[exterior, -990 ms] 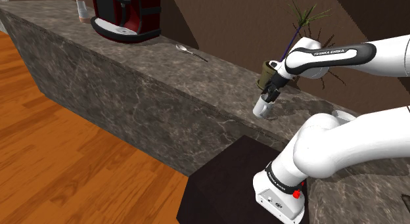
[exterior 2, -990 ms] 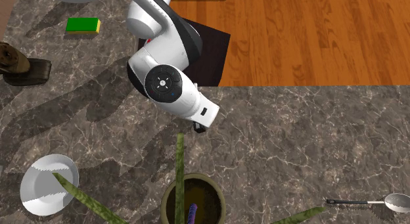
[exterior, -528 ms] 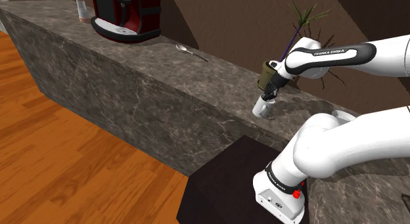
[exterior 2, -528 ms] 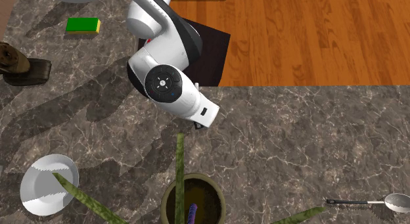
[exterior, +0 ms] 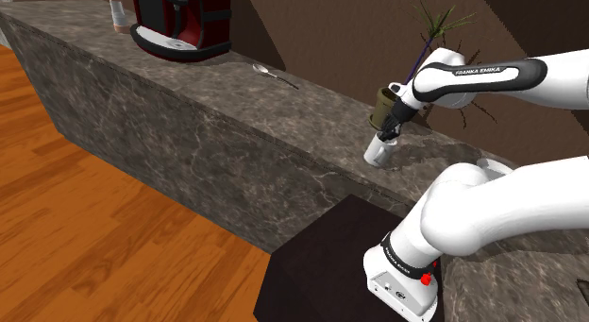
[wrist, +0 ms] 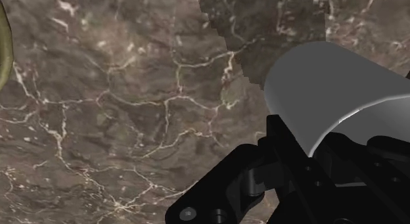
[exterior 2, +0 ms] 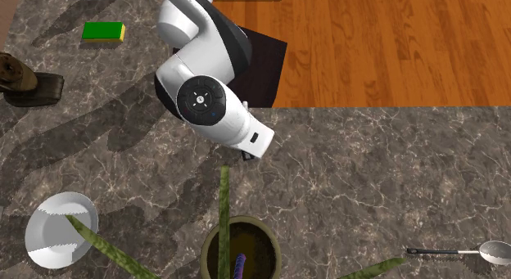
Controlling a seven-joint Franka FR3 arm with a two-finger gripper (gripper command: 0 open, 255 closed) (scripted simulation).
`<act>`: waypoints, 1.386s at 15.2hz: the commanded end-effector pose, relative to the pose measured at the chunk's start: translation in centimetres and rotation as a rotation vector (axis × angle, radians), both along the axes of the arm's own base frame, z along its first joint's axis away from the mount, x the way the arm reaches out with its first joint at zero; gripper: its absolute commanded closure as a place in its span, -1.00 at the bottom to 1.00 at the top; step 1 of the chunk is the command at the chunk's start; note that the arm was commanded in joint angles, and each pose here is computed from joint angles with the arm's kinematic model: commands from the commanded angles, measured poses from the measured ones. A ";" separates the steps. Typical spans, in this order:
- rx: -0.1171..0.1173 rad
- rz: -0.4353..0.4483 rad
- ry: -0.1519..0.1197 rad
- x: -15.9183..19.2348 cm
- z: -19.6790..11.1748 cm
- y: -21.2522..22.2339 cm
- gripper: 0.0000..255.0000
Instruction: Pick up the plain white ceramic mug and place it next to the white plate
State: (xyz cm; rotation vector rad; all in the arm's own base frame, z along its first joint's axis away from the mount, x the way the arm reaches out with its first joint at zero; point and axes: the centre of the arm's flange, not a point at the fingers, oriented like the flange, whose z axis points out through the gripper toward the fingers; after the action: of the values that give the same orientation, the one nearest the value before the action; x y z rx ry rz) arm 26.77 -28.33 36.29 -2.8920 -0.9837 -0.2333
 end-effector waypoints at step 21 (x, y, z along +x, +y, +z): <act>0.000 0.000 0.000 -0.1 11.6 0.1 1.00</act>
State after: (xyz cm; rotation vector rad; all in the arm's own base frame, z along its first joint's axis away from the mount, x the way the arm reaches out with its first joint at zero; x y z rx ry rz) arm 26.62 -28.30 47.29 -2.8925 -0.9837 -0.2330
